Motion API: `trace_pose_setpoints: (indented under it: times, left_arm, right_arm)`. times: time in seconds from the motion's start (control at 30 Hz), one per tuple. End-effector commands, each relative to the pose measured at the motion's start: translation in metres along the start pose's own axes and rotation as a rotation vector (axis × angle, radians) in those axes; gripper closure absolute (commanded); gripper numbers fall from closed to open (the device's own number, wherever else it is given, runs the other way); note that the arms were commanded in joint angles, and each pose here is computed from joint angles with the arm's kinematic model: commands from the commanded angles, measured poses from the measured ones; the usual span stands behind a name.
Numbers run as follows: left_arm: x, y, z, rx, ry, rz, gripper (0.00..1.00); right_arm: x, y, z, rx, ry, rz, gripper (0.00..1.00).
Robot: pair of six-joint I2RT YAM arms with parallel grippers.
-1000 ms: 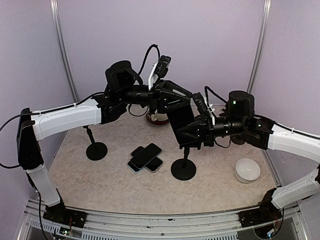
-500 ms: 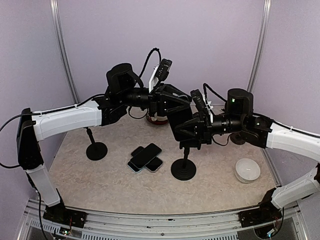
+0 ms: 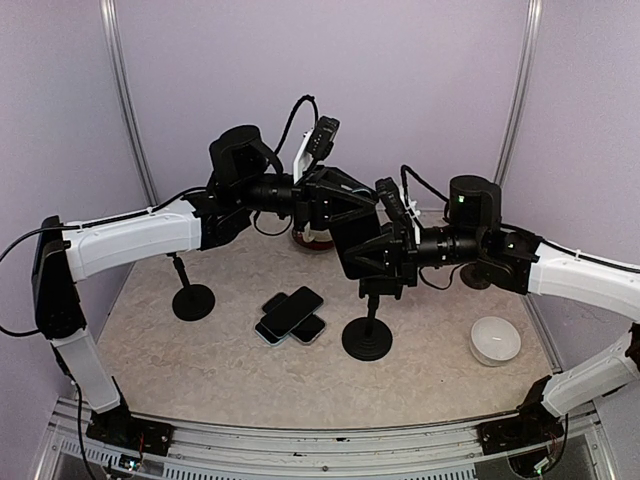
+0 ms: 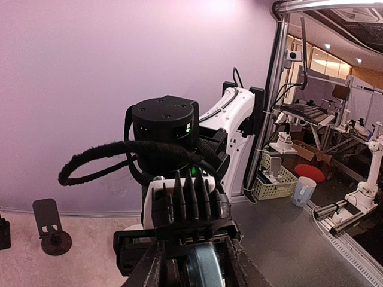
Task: Place the phone on the phone stand
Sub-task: Pass from the right arm to the left
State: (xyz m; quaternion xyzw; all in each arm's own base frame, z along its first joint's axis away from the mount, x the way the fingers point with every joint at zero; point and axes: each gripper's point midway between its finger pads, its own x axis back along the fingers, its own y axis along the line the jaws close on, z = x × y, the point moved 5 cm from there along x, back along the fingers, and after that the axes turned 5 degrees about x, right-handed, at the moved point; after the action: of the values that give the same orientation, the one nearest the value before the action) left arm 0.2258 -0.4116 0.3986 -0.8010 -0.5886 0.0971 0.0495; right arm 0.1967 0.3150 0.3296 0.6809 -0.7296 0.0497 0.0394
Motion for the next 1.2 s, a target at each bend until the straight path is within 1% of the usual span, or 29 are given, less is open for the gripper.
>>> trace_pose_setpoints:
  times: [0.0,0.4,0.7,0.97,1.07,1.17]
  left_arm:
    - [-0.004,-0.011,-0.006,-0.026,-0.019,0.006,0.67]
    - [0.0,-0.016,-0.008,-0.033,-0.029,0.005,0.64]
    - [0.002,-0.018,-0.011,-0.041,-0.037,0.001,0.64]
    - [0.0,-0.016,-0.009,-0.033,-0.032,0.005,0.64]
    - [-0.002,-0.015,-0.007,-0.031,-0.027,0.008,0.69]
    - [-0.002,-0.015,-0.007,-0.03,-0.026,0.007,0.79]
  right_arm:
    - [-0.001,0.008,-0.016,0.054,-0.043,0.0,1.0]
    - [0.002,0.009,-0.009,0.05,-0.033,0.019,1.0]
    - [0.009,0.01,-0.008,0.057,-0.036,0.052,1.0]
    - [0.009,0.012,-0.012,0.051,-0.046,0.034,1.0]
    - [0.006,0.011,-0.014,0.047,-0.049,0.016,1.0]
    - [0.003,0.009,-0.013,0.041,-0.041,0.014,1.0]
